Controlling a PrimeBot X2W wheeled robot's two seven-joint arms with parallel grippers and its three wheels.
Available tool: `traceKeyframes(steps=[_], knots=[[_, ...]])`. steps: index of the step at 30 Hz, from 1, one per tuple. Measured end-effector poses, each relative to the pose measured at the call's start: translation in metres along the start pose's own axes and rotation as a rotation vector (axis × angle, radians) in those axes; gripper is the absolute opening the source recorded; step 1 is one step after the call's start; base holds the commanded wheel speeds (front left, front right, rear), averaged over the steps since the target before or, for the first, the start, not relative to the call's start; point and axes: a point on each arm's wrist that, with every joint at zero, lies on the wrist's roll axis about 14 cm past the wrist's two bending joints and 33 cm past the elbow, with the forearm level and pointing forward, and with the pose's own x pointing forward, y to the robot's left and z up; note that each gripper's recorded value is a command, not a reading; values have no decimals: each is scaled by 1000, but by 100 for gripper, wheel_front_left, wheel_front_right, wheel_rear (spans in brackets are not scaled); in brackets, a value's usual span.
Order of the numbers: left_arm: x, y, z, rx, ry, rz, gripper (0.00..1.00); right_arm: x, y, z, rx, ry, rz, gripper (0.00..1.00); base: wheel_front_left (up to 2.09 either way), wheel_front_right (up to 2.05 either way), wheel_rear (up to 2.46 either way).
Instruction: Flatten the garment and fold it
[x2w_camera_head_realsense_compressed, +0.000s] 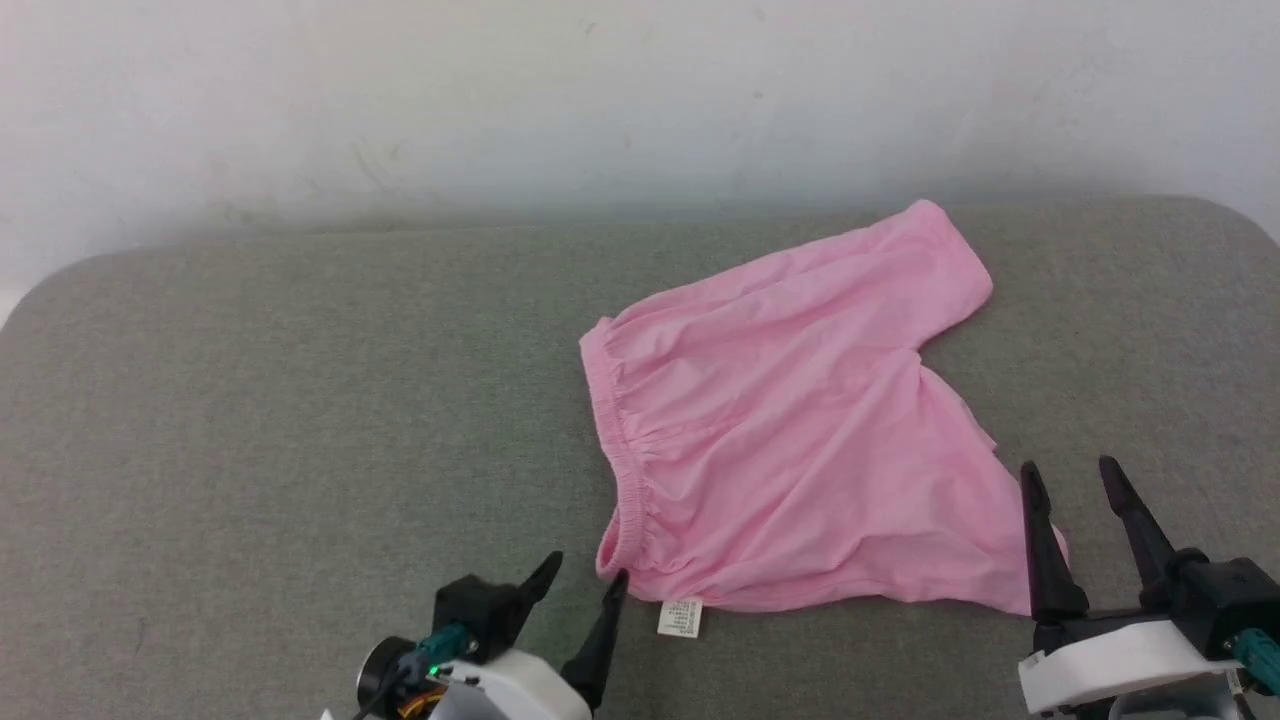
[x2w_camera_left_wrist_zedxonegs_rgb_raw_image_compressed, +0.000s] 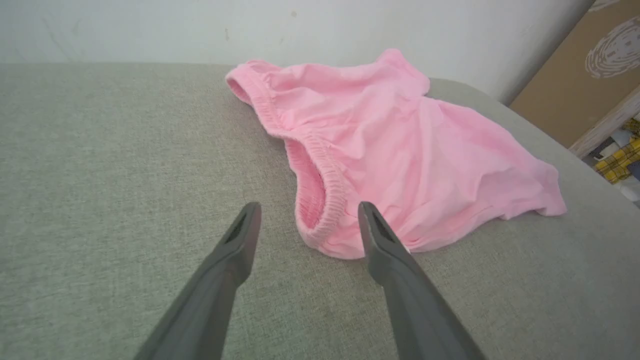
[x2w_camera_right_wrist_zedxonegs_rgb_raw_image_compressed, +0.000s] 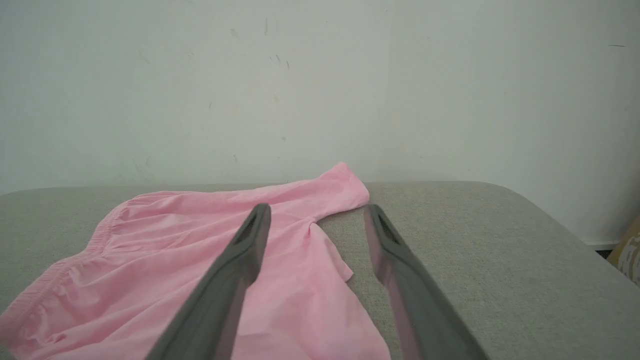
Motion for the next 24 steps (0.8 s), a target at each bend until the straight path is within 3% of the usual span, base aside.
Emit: traceKeyframes(steps=[7,21,22,23,24], knots=[[21,-11,-18,26,190,-70,100,-2,-11,0,-9,11,-42,100,0,0,0],[38,15,-53,45,388,41,100,-2,-24,-16,-21,65,-82,100,0,0,0],[39,15,-53,45,389,41,73,-2,-24,-17,-22,69,-82,100,0,0,0],[39,15,-53,44,389,42,24,-2,-23,-18,-22,76,-81,100,0,0,0],[38,16,-53,43,390,46,0,-2,-22,-19,-24,82,-78,100,0,0,0]])
